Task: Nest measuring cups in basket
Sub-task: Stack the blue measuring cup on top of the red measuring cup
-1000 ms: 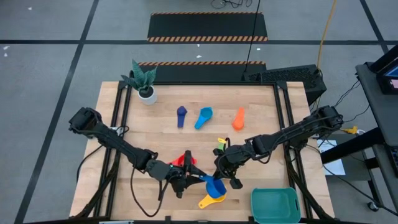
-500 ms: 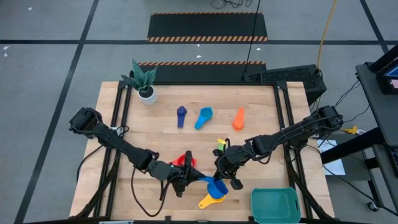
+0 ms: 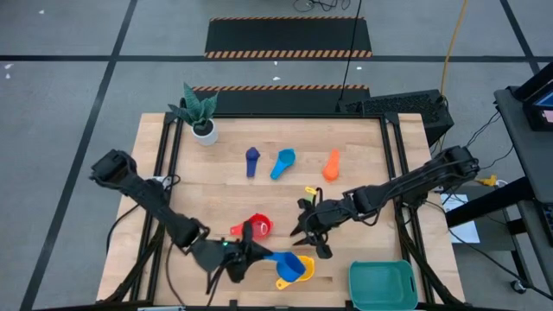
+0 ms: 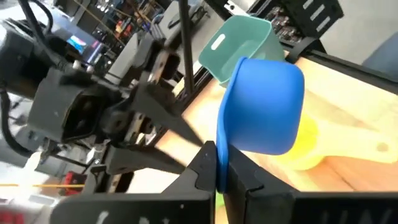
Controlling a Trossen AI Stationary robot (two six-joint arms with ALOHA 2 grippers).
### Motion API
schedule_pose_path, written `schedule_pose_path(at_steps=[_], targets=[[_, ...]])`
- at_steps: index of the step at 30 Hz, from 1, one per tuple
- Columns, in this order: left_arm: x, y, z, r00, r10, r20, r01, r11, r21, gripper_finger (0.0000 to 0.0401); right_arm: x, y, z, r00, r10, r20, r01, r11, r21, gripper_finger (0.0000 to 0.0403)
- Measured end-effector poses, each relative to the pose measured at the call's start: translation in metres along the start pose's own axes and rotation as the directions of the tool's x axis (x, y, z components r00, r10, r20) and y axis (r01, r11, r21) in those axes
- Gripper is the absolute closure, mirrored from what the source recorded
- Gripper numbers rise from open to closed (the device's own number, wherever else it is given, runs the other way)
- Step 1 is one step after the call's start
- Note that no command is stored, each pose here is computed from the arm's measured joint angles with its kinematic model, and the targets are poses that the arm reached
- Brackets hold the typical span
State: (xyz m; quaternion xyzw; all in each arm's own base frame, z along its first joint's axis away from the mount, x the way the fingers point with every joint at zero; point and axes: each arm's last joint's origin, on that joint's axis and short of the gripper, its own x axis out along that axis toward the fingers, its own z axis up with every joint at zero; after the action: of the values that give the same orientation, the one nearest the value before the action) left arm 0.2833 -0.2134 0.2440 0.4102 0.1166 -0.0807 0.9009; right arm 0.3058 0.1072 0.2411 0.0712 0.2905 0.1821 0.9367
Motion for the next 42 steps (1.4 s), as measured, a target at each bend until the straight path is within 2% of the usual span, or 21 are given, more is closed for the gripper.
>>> schedule_pose_path(at_steps=[6,10,14,20,33,39,42], targets=[[-0.024,-0.026,0.008,0.985,0.109,-0.133,-0.096,0.990,0.105,0.0397,-0.022,0.002,0.005,0.988,-0.151,0.023,0.151,0.988,-0.005,0.0244],[-0.044,-0.044,0.014,0.979,0.135,-0.151,-0.118,0.987,0.112,0.0397,-0.038,0.008,0.007,0.973,-0.227,0.040,0.227,0.974,-0.003,0.0243],[-0.059,-0.057,0.014,0.967,0.173,-0.185,-0.152,0.980,0.126,0.0397,-0.049,0.017,0.009,0.959,-0.273,0.075,0.274,0.962,-0.014,0.0243],[-0.070,-0.066,0.000,0.906,0.341,-0.251,-0.296,0.934,0.199,0.0397,-0.052,0.025,0.009,0.955,-0.280,0.096,0.287,0.956,-0.065,0.0243],[-0.059,-0.074,-0.057,0.869,0.359,-0.341,-0.265,0.919,0.290,0.0397,-0.052,0.026,0.009,0.948,-0.301,0.099,0.311,0.945,-0.101,0.0243],[-0.058,-0.075,-0.062,0.867,0.359,-0.346,-0.267,0.920,0.286,0.0388,-0.052,0.026,0.009,0.949,-0.301,0.099,0.310,0.945,-0.102,0.0243],[-0.056,-0.075,-0.063,0.889,0.298,-0.346,-0.215,0.942,0.259,0.0393,-0.052,0.026,0.009,0.949,-0.300,0.099,0.310,0.945,-0.101,0.0243]])
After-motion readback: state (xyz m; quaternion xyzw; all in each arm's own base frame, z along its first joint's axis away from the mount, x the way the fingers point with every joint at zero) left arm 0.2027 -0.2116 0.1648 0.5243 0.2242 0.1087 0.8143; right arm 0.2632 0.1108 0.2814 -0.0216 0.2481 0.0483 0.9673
